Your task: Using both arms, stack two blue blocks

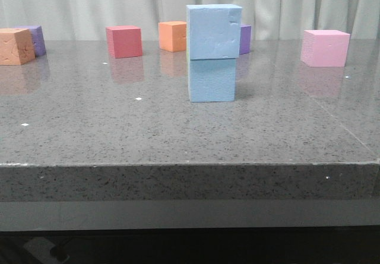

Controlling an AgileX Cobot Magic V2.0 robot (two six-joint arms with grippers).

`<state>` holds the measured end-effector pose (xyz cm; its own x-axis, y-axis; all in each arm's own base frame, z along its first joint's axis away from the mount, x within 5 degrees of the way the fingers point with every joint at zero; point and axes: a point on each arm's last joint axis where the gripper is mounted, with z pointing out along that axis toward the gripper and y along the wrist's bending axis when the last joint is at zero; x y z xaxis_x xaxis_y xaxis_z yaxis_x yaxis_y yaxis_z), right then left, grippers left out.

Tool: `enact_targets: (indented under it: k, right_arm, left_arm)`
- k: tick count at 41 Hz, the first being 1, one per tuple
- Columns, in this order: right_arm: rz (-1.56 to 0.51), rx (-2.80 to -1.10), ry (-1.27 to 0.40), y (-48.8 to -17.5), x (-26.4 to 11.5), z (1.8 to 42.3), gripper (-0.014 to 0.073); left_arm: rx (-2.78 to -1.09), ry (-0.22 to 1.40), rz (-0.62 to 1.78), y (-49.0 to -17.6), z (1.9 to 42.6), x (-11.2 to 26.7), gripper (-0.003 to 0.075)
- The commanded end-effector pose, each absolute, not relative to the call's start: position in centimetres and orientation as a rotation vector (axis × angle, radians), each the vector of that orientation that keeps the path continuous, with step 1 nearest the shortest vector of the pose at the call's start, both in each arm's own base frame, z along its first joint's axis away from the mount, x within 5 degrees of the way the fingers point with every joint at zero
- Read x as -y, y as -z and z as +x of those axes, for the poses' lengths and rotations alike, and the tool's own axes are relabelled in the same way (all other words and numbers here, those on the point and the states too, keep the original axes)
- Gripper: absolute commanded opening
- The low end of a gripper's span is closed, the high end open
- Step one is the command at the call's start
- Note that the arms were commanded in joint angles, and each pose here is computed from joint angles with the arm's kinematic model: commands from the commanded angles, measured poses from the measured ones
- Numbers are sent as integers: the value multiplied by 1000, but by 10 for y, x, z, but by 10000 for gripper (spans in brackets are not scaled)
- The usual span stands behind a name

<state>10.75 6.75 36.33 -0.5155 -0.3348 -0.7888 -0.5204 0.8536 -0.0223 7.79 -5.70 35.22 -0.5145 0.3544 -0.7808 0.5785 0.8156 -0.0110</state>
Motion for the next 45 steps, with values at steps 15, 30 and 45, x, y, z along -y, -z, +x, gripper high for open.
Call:
enact_targets:
  k: [15,30,45]
  right_arm:
    - [-600,-2071,-292,-376,-68,109,-67]
    - [-600,-2069,-292,-376,-68,109,-67]
    - [-600,-2070,-292,-376,-68,109,-67]
  left_arm:
    - [-2056,379,649,-361,83,61,-20]
    - [-2056,379,649,-361,83,61,-20]
    - [-2023,363,565,-355,71,46,-20]
